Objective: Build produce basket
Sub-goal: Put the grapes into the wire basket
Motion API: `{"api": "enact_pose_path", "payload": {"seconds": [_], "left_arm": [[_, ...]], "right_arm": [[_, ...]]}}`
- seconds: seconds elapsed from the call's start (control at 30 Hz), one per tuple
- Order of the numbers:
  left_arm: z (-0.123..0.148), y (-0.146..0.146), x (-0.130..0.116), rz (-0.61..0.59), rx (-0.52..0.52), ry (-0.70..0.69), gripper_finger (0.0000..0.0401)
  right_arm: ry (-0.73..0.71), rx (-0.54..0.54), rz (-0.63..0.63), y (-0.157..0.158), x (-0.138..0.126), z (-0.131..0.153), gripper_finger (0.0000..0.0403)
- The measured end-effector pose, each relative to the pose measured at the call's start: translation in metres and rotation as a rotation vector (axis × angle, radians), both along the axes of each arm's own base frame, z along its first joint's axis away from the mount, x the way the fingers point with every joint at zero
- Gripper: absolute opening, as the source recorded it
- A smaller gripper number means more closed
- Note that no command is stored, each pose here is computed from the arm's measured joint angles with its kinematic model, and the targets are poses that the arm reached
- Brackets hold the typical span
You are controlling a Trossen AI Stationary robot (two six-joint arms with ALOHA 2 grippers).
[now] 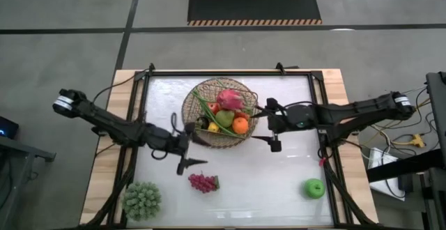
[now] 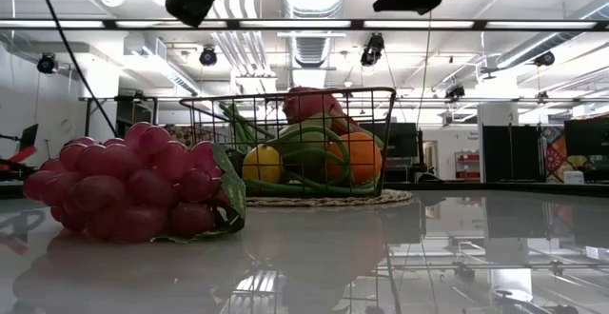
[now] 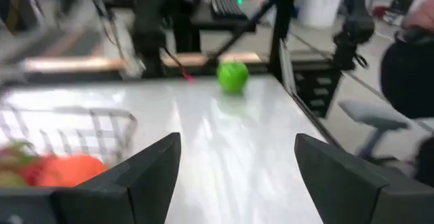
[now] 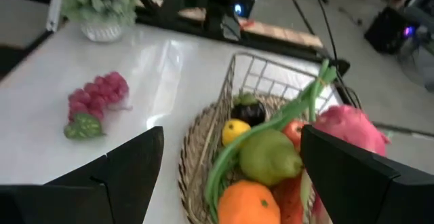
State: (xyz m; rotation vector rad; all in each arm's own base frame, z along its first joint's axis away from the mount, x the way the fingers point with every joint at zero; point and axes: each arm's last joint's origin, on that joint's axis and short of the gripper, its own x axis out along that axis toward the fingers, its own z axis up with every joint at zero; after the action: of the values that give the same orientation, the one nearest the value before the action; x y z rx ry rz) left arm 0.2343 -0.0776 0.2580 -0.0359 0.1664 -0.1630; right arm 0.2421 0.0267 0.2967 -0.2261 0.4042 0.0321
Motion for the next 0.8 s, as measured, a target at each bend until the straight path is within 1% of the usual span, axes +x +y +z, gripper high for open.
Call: {"api": "enact_pose_path", "payload": {"seconds": [0.1, 0.2, 0.3, 0.5, 0.6, 0.8], "left_arm": [[-0.006, -0.011, 0.008, -0.013, -0.039, 0.112, 0.0272], [-0.015, -0.019, 0.017, -0.011, -0.053, 0.268, 0.0272], [-0.025, -0.028, 0.028, -0.047, -0.035, 0.435, 0.0272], [-0.045, -0.043, 0.051, -0.158, -0.011, 0.704, 0.0272], [-0.056, -0.050, 0.061, -0.213, -0.026, 0.781, 0.0272], [-0.071, -0.054, 0.068, -0.256, -0.046, 0.845, 0.0272]], "right_arm": [[-0.039, 0.001, 0.022, 0.003, -0.006, -0.004, 0.0327], [-0.050, 0.003, 0.038, 0.006, -0.011, -0.007, 0.0327], [-0.049, 0.003, 0.043, 0.007, -0.012, -0.009, 0.0327], [-0.035, -0.002, 0.045, 0.007, -0.011, -0.011, 0.0327], [-0.034, -0.002, 0.045, 0.007, -0.011, -0.011, 0.0327], [-0.029, -0.012, 0.048, 0.007, -0.010, -0.012, 0.0327]]}}
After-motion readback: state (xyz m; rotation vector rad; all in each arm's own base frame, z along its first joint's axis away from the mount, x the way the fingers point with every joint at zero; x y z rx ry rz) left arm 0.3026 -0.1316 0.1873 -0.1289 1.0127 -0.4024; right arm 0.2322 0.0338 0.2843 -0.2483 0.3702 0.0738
